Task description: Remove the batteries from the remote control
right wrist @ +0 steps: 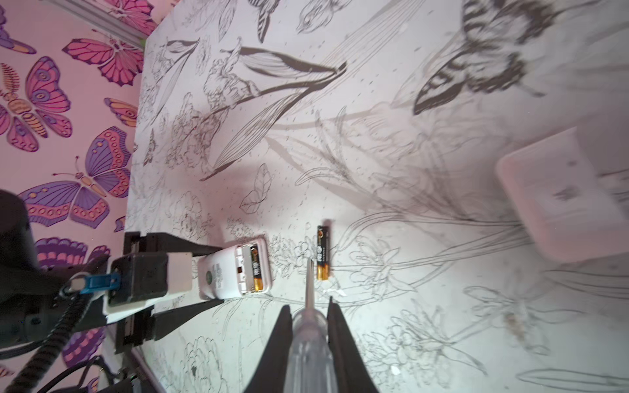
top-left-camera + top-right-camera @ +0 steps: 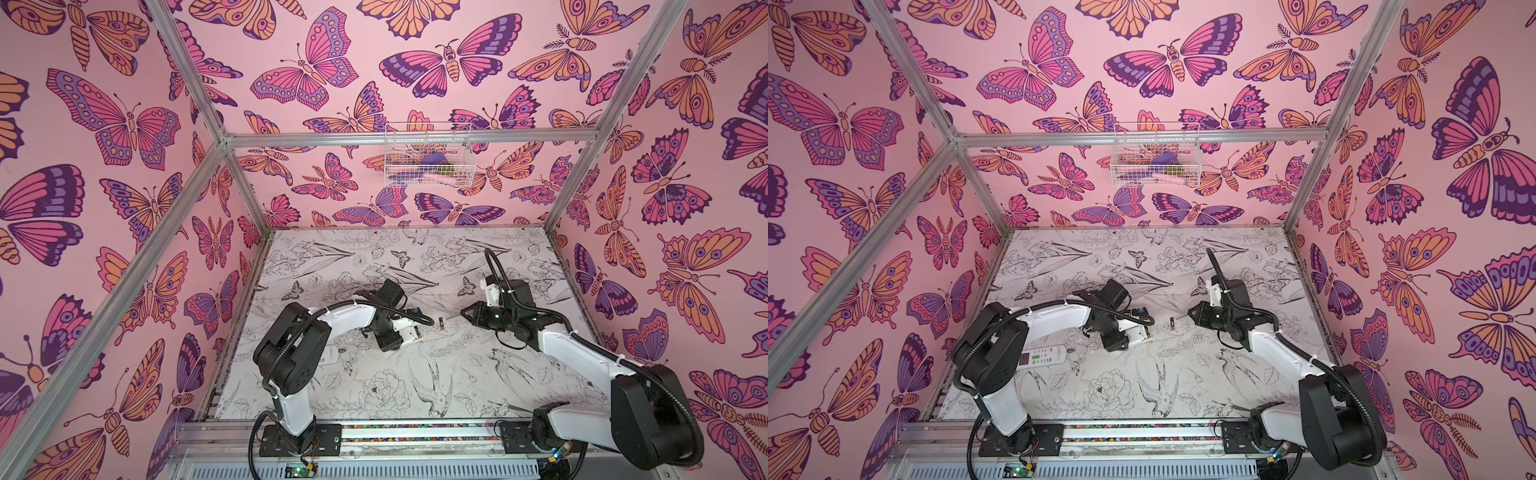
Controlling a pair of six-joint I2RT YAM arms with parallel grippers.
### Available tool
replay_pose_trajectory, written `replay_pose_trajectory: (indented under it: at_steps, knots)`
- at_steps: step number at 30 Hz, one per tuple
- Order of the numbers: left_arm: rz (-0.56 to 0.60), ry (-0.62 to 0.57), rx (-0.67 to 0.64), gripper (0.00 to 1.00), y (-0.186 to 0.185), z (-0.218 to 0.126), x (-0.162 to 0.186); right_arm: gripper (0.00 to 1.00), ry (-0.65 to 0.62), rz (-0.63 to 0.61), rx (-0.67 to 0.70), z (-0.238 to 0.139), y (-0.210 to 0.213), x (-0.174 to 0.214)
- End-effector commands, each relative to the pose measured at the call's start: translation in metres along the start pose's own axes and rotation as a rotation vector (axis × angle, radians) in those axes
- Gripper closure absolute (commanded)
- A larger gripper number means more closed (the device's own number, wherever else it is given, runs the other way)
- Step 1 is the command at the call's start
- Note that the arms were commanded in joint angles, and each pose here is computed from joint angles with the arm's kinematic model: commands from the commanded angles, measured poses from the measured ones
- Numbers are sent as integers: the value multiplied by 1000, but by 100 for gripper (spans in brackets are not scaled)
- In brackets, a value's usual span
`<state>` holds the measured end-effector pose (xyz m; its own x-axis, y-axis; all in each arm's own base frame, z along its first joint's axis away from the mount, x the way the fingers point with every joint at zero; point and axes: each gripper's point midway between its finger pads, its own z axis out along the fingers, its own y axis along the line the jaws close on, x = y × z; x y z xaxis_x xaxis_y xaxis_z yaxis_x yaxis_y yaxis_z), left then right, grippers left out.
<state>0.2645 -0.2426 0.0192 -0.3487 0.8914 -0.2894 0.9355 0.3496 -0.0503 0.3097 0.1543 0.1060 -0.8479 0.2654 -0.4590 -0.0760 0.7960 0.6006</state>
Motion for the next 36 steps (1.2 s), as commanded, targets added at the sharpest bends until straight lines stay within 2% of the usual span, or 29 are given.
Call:
replay_pose_trajectory:
  at_steps: [1,14,24,36]
  knots:
    - [16,24,21,46,-9,-5,6,100,-7,-26,119,-11,-24,-3]
    - [7,21,23,45,-9,-6,2,100,63,-16,55,4,-20,-2]
    - [8,14,27,35,-11,-6,0,100,73,-5,34,9,-17,-5]
    - [9,-24,-46,20,-1,-22,-8,100,62,-1,20,-6,-12,4]
